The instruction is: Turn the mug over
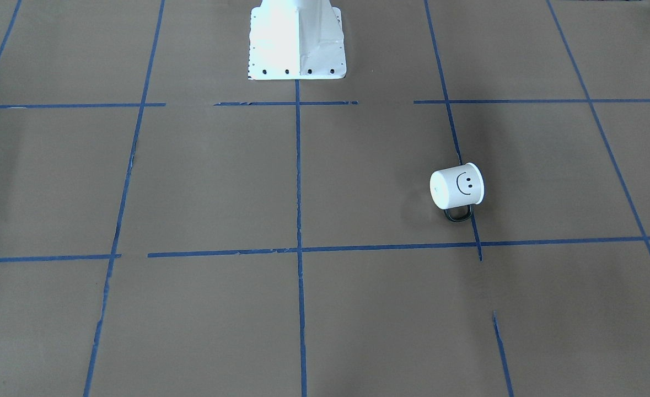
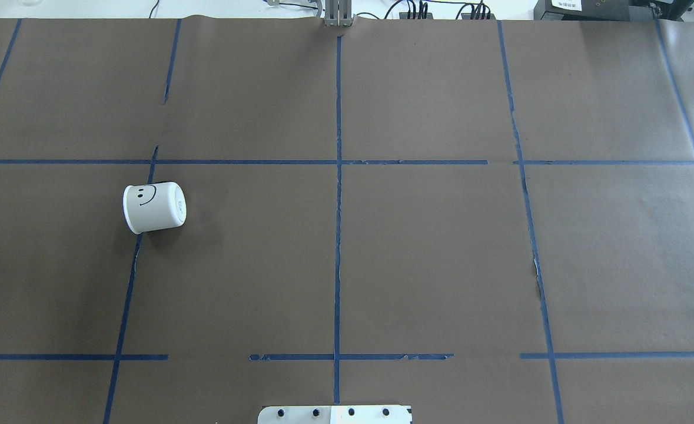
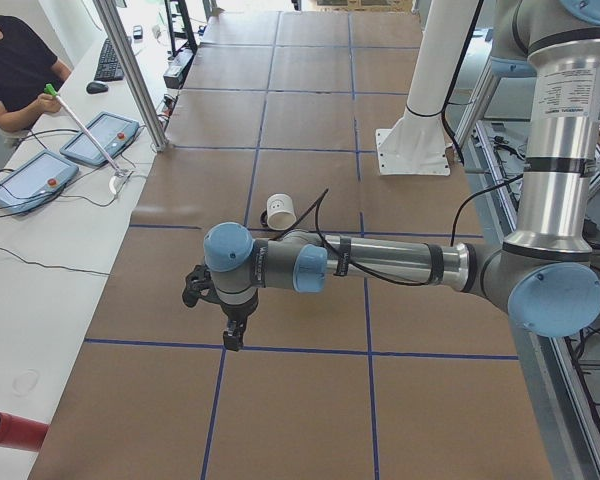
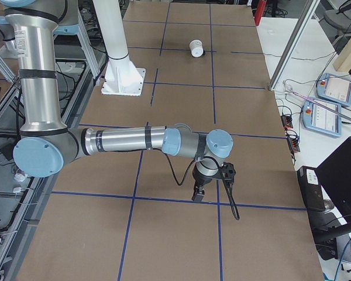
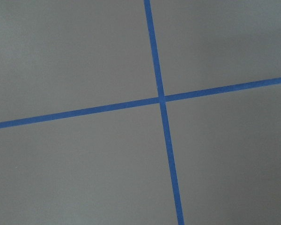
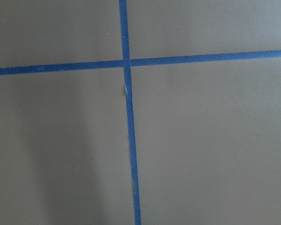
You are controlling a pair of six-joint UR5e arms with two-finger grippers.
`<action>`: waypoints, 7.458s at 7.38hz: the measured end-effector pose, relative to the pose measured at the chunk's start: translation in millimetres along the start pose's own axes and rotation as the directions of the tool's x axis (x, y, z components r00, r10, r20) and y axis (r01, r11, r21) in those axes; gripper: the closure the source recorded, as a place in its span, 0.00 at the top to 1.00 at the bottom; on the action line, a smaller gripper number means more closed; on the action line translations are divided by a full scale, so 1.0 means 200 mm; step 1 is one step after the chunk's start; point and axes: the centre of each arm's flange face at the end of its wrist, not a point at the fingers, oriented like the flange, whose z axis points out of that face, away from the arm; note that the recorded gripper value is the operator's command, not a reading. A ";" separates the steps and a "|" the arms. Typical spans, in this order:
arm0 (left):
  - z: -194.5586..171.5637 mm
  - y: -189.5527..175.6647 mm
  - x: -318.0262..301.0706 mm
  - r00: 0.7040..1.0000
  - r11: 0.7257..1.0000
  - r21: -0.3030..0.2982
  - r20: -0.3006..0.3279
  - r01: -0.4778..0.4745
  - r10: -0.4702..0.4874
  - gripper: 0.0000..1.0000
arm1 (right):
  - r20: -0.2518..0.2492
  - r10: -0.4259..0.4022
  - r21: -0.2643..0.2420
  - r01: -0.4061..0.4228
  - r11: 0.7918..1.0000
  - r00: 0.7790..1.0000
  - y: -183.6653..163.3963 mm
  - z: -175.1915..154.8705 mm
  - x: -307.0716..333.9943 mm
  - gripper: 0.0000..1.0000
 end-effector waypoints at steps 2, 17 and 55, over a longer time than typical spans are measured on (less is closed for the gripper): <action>-0.04 -0.12 0.12 0.998 0.995 0.076 -0.005 -0.060 0.061 1.00 | 0.000 0.000 0.000 0.000 1.000 1.000 0.00 0.00 0.00 1.00; 0.74 0.15 1.20 0.616 0.862 0.091 -0.737 0.498 -0.278 1.00 | 0.000 0.000 0.000 0.000 1.000 1.000 0.00 0.00 0.00 1.00; 0.05 -0.68 3.89 0.992 0.992 0.100 -0.093 -0.075 0.084 0.00 | 0.000 0.000 0.000 0.000 1.000 1.000 0.00 0.00 0.00 1.00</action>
